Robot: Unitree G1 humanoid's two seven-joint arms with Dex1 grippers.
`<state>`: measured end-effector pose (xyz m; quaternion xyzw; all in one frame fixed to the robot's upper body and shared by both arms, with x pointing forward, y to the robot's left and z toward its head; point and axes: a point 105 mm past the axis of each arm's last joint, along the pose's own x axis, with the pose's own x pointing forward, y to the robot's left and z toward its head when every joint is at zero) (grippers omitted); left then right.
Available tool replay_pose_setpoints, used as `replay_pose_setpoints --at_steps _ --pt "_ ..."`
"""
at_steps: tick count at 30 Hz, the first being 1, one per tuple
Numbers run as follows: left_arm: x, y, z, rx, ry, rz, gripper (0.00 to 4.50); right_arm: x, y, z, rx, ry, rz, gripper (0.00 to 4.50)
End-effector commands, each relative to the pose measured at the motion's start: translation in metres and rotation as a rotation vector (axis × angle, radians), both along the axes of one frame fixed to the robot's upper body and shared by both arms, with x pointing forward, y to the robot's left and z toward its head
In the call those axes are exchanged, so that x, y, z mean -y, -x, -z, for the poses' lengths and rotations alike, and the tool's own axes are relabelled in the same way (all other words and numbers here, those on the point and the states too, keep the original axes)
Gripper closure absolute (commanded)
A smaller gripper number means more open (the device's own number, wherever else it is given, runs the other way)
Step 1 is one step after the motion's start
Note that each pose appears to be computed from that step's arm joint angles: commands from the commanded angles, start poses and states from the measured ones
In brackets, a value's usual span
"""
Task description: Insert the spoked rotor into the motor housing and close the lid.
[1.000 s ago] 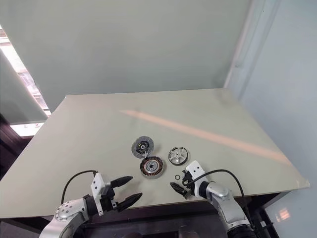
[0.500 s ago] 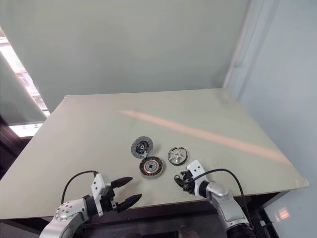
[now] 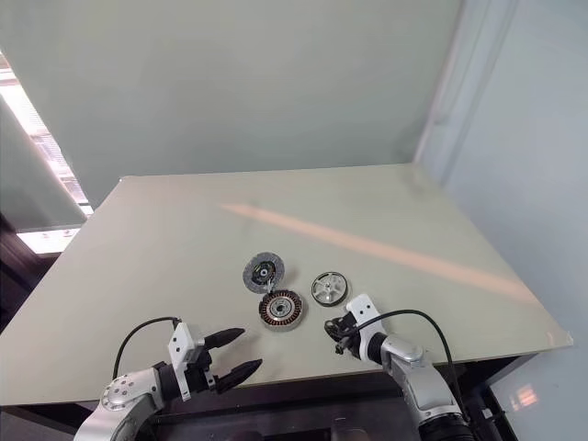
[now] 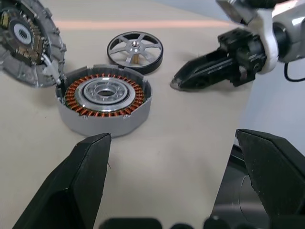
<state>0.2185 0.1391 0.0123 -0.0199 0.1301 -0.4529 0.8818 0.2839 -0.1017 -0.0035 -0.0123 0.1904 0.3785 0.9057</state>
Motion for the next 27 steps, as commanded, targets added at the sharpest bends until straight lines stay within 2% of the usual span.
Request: replay_pose_setpoints --at_steps 1,7,13,22,27 --pt "-0.005 -0.009 -0.009 0.06 -0.015 -0.012 0.0 -0.009 -0.006 -0.035 0.069 -0.029 -0.031 3.7" --pt "-0.012 -0.014 -0.011 0.082 -0.026 -0.042 0.0 -0.031 -0.004 -0.056 0.09 -0.023 -0.107 3.7" --pt "-0.015 -0.017 -0.014 0.099 -0.035 -0.06 0.0 -0.049 -0.013 -0.067 0.121 -0.026 -0.095 3.7" --pt "-0.017 -0.02 -0.016 0.117 -0.04 -0.072 0.0 -0.071 -0.024 -0.066 0.15 -0.045 -0.094 3.7" --pt "-0.017 -0.023 -0.019 0.141 -0.046 -0.082 0.0 -0.09 -0.023 -0.058 0.142 -0.055 -0.143 3.7"
